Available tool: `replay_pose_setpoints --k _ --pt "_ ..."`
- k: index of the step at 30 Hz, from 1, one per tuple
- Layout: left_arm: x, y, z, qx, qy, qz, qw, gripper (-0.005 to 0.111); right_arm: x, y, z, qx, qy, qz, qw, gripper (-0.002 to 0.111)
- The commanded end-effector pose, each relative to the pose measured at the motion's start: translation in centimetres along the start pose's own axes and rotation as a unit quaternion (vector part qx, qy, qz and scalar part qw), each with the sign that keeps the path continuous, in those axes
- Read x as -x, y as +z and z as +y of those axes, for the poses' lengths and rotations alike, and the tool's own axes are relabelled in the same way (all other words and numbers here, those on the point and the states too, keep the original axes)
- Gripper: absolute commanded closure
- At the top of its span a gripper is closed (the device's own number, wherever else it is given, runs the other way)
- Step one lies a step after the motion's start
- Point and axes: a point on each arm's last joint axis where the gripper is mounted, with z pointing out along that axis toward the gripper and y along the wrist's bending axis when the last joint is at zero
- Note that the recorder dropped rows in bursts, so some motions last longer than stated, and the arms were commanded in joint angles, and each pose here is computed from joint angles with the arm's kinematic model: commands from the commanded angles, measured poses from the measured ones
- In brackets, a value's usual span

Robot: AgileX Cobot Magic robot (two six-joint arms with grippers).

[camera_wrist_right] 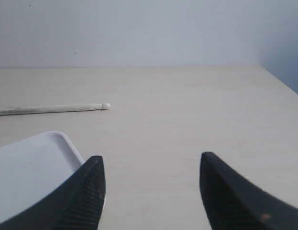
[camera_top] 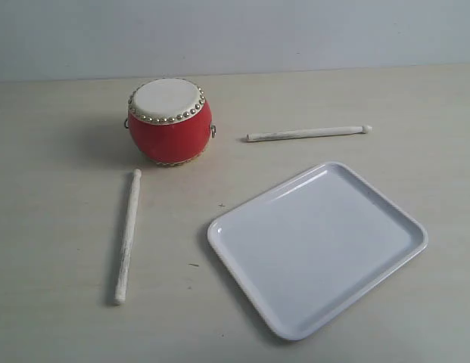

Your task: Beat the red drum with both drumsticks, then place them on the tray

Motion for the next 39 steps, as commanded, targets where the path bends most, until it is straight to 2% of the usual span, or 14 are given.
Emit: replay_pose_setpoints --k 1,18,19,22,24,25,26,28,32,35,37,39 --pt "0.1 0.0 0.0 -0.001 -0.005 -0.008 1.0 0.107 0.0 0.0 0.0 -0.002 -0.002 -0.007 1.0 0.052" --pt "0.1 0.0 0.0 0.002 0.004 -0.009 1.0 0.107 0.0 0.0 0.0 -0.002 -0.002 -0.007 1.0 0.052" --pt "0.3 0.0 0.1 0.007 0.042 -0.017 0.999 0.107 0.0 0.0 0.0 -0.002 -0.002 -0.007 1.0 0.052" --pt "0.5 -0.1 0.1 0.011 0.08 -0.03 0.996 0.107 0.0 0.0 0.0 -0.002 -0.002 -0.007 1.0 0.052" --pt "1.3 -0.1 0.0 0.004 0.061 -0.076 0.995 0.107 0.0 0.0 0.0 -0.002 -0.002 -0.007 1.0 0.052" --pt "2.1 -0.3 -0.2 -0.01 -0.004 -0.118 0.993 0.107 0.0 0.0 0.0 -0.002 -0.002 -0.007 1.0 0.052" --pt "2.5 -0.4 -0.2 -0.019 -0.045 -0.14 0.989 0.107 0.0 0.0 0.0 -0.002 -0.002 -0.007 1.0 0.052" --pt "3.1 -0.6 -0.2 -0.027 -0.093 -0.171 0.981 0.107 0.0 0.0 0.0 -0.002 -0.002 -0.007 1.0 0.052" --pt "3.7 -0.9 -0.1 -0.032 -0.13 -0.21 0.968 0.107 0.0 0.0 0.0 -0.002 -0.002 -0.007 1.0 0.052" --pt "4.0 -1.0 0.0 -0.032 -0.137 -0.225 0.964 0.107 0.0 0.0 0.0 -0.002 -0.002 -0.007 1.0 0.052" --pt "4.5 -1.3 0.1 -0.03 -0.143 -0.259 0.955 0.107 0.0 0.0 0.0 -0.002 -0.002 -0.007 1.0 0.052" --pt "5.5 -1.9 0.4 -0.035 -0.173 -0.318 0.932 0.107 0.0 0.0 0.0 -0.002 -0.002 -0.007 1.0 0.052"
